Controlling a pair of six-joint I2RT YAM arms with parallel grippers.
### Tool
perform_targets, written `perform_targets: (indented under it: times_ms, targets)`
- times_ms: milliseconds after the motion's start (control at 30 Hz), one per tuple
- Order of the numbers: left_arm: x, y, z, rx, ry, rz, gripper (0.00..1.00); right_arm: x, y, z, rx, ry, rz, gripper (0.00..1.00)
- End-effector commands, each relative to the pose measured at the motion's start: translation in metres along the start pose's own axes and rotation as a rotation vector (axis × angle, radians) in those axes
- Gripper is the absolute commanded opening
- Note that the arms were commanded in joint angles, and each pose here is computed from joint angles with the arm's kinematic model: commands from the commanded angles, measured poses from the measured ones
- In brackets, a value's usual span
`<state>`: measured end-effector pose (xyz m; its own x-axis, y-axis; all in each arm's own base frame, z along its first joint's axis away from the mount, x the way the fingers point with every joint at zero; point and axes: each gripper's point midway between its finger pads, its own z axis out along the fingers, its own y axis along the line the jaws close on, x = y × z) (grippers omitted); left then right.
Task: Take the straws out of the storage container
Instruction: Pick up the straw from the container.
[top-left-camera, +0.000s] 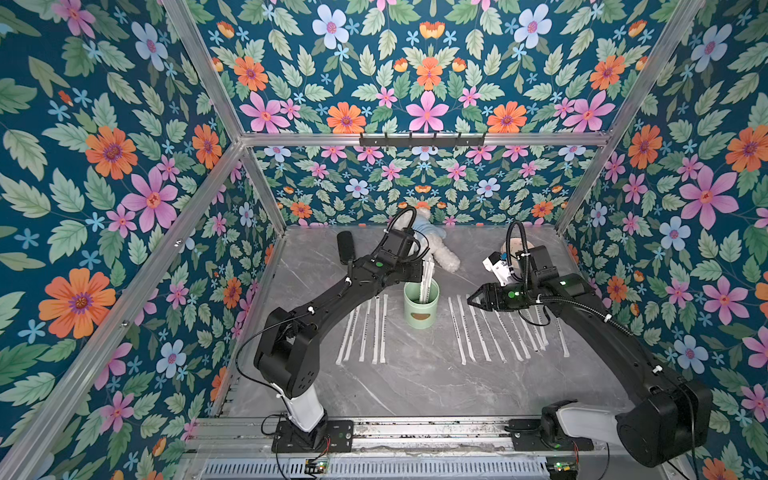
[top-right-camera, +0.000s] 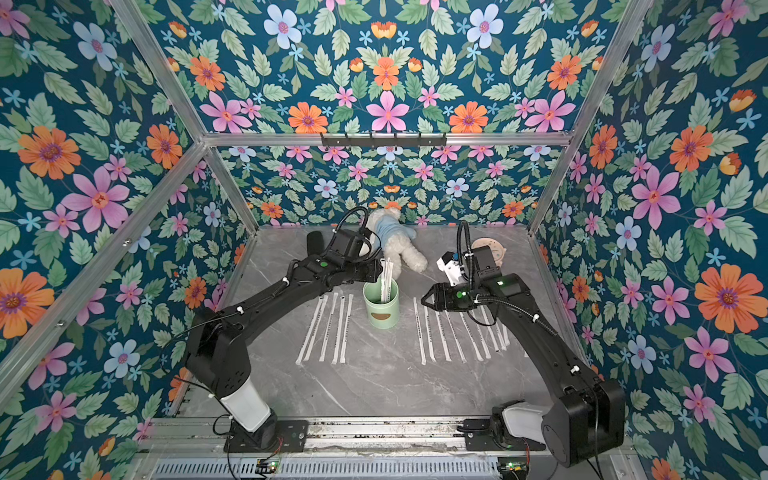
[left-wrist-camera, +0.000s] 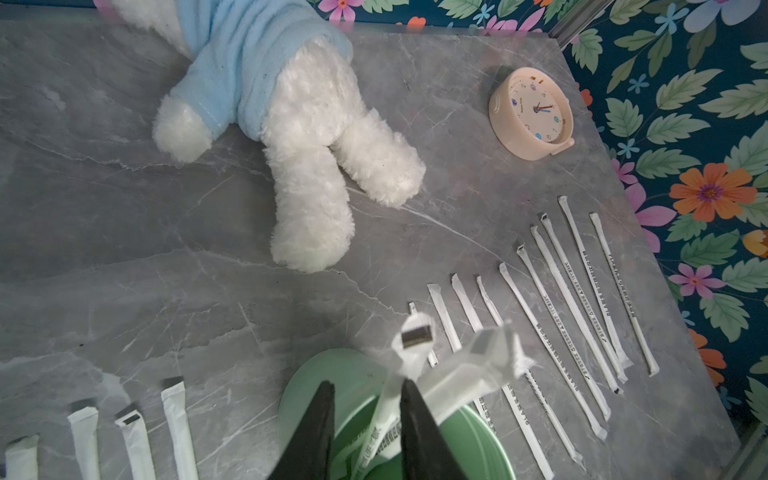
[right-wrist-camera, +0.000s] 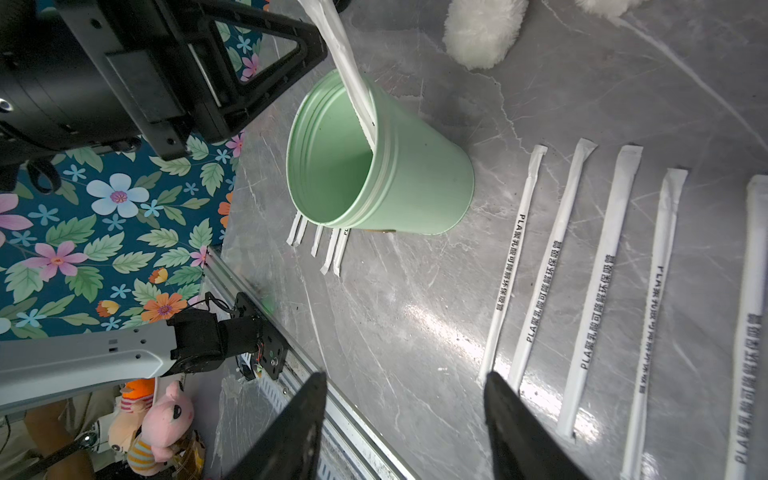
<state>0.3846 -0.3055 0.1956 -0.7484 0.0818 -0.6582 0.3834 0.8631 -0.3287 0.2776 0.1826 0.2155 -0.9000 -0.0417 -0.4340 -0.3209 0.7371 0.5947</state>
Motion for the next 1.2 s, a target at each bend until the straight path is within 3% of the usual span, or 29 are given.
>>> perform_targets:
  times_ms: [0,300,600,1167]
  targets:
    - [-0.005,-0.006,0.0,0.021,-0.015,-0.001,0.3,0.0,0.001,0.0,-0.004,-0.004,-0.017,0.62]
    - [-0.001,-0.01,0.008,0.026,0.001,0.003,0.29,0.0,0.0,0.001,-0.002,-0.003,-0.015,0.61]
    - [0.0,-0.009,0.008,0.012,0.004,0.006,0.14,0.0,-0.001,0.002,0.0,0.0,-0.011,0.62]
    - [-0.01,0.003,-0.021,-0.088,-0.001,0.056,0.12,-0.003,0.002,0.003,-0.023,-0.01,-0.014,0.62]
